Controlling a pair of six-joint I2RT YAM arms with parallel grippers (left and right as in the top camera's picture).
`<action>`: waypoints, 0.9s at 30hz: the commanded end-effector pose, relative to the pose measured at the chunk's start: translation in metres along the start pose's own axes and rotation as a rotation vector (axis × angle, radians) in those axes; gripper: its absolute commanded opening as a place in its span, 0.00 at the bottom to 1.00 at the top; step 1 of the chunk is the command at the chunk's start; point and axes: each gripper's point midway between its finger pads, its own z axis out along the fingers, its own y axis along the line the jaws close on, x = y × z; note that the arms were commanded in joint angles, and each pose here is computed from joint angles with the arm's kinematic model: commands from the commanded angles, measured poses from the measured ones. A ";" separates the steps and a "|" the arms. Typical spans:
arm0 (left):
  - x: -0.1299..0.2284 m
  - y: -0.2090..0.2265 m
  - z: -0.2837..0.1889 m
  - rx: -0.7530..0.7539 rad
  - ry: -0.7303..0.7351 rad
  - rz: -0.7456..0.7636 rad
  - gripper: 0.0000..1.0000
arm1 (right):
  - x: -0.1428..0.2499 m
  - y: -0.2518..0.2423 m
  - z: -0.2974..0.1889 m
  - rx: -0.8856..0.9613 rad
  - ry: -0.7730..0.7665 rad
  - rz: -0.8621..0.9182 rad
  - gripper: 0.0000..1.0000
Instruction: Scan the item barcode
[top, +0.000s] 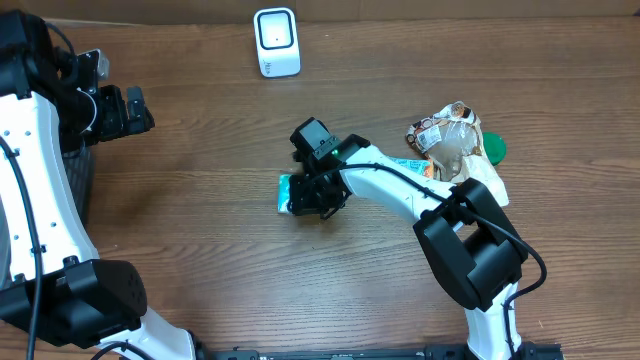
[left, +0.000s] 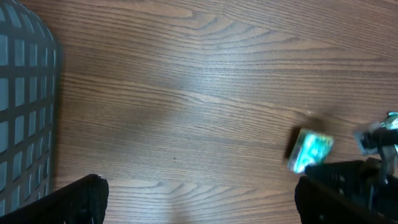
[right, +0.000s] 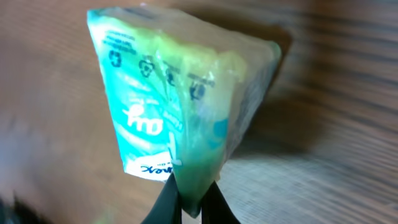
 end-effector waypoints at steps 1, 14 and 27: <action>-0.001 0.001 -0.003 -0.004 -0.011 0.014 1.00 | -0.007 0.030 -0.021 -0.095 -0.001 -0.387 0.04; -0.001 0.001 -0.003 -0.004 -0.011 0.014 1.00 | -0.006 0.026 -0.029 -0.046 0.012 -0.469 0.51; -0.001 0.001 -0.003 -0.004 -0.011 0.014 1.00 | -0.015 -0.013 -0.015 0.123 -0.066 0.101 0.49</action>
